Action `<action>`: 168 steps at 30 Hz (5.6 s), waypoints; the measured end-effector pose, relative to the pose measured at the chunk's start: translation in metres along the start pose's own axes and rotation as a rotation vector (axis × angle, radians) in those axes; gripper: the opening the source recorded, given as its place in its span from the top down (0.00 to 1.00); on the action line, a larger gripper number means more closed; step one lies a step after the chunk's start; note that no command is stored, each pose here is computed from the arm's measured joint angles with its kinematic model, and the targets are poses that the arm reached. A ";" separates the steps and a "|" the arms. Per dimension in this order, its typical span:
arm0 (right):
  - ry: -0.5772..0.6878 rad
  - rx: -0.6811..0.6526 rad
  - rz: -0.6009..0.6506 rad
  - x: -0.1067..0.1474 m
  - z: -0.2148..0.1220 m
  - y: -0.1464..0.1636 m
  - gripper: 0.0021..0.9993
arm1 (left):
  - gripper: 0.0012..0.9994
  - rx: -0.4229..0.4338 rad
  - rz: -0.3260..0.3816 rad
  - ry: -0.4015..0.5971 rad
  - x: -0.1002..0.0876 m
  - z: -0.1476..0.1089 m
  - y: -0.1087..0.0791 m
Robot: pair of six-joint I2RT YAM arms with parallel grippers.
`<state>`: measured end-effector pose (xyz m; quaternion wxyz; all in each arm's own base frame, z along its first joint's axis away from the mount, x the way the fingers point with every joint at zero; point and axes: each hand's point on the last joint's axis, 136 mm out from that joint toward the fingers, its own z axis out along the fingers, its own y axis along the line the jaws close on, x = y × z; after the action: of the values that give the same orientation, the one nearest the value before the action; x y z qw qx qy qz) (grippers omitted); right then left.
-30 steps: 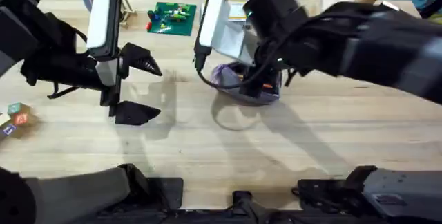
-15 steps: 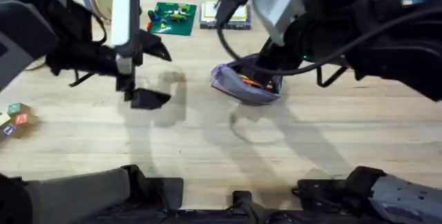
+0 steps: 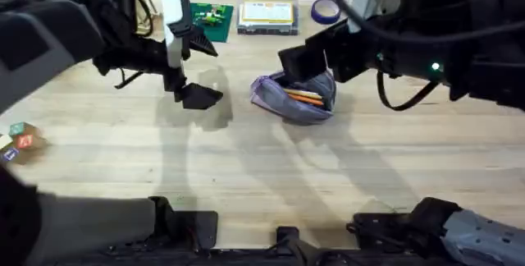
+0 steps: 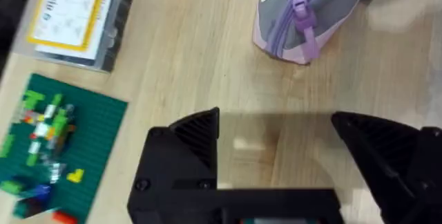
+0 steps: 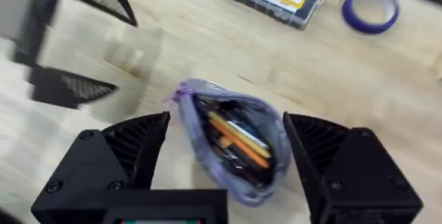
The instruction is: Unzip the bag, pick up the pens from the table one at a time and place them inside, then zip the bag closed.
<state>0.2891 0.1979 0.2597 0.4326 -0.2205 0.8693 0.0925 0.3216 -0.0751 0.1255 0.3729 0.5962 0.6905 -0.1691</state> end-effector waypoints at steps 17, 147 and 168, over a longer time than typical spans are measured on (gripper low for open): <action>0.105 -0.312 0.435 0.006 -0.009 0.055 0.00 | 0.01 0.158 -0.203 -0.197 0.016 0.046 -0.010; 0.086 0.077 1.093 0.038 0.121 0.067 0.97 | 0.01 0.191 -0.224 -0.315 -0.002 0.048 -0.014; 0.113 0.035 1.100 0.036 0.115 0.073 0.97 | 0.04 0.271 -0.068 -0.364 -0.043 0.090 -0.028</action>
<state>0.3182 0.2919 0.1583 0.2769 0.2688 0.8796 0.2783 0.3235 -0.1725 0.0902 0.4019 0.5770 0.6024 -0.3778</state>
